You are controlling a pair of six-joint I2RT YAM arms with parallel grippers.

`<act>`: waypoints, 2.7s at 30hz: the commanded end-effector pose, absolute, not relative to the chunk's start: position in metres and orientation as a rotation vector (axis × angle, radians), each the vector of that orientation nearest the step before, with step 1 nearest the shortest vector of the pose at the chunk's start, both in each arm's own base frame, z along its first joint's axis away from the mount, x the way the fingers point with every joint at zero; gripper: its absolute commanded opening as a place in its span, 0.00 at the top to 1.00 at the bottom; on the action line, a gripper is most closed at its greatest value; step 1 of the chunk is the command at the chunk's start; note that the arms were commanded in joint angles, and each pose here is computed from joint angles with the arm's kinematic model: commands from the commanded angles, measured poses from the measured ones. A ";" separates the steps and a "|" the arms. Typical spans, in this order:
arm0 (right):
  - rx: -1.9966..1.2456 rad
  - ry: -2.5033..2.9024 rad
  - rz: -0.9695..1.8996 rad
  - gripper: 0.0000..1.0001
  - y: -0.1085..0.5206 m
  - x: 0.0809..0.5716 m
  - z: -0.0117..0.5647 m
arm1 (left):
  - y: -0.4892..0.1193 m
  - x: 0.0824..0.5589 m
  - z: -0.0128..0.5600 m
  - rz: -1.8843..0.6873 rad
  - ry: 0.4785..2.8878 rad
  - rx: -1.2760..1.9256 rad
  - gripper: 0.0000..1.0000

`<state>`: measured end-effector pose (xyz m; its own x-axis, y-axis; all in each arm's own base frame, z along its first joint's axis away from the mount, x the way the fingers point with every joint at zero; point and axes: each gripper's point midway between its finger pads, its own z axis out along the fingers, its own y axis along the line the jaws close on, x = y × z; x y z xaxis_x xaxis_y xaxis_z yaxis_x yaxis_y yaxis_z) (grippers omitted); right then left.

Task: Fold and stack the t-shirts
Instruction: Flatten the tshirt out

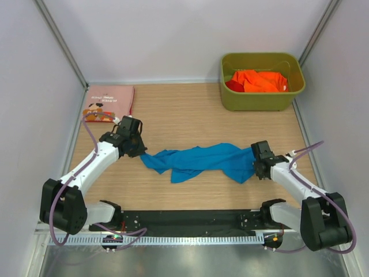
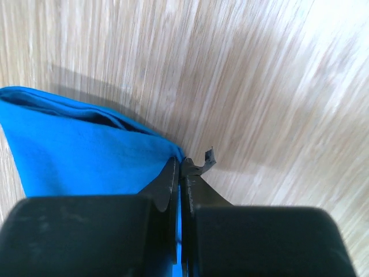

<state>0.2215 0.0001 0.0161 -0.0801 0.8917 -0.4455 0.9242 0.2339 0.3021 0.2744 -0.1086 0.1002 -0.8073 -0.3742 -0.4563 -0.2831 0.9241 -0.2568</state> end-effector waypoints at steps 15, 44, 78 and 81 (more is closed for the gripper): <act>1.327 1.872 -0.107 0.99 -0.027 0.248 0.111 | -0.134 0.361 0.137 -0.376 2.505 -0.462 1.00; 1.222 1.910 0.038 0.99 -0.007 0.273 0.134 | -0.183 0.299 0.102 -0.673 2.406 -0.777 0.44; 1.226 1.926 0.067 0.99 -0.003 0.270 0.124 | -0.181 0.309 0.076 -0.779 2.222 -1.131 0.50; 1.223 1.928 0.062 0.99 -0.003 0.270 0.124 | -0.183 0.310 0.074 -0.781 2.234 -1.127 0.55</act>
<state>0.2652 -0.0018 0.1173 -0.2057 0.7701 -0.6039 0.7409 0.5256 0.4180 0.2955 -0.1792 0.0652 -0.5476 -0.8179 -0.1768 -0.5537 0.5126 -0.6562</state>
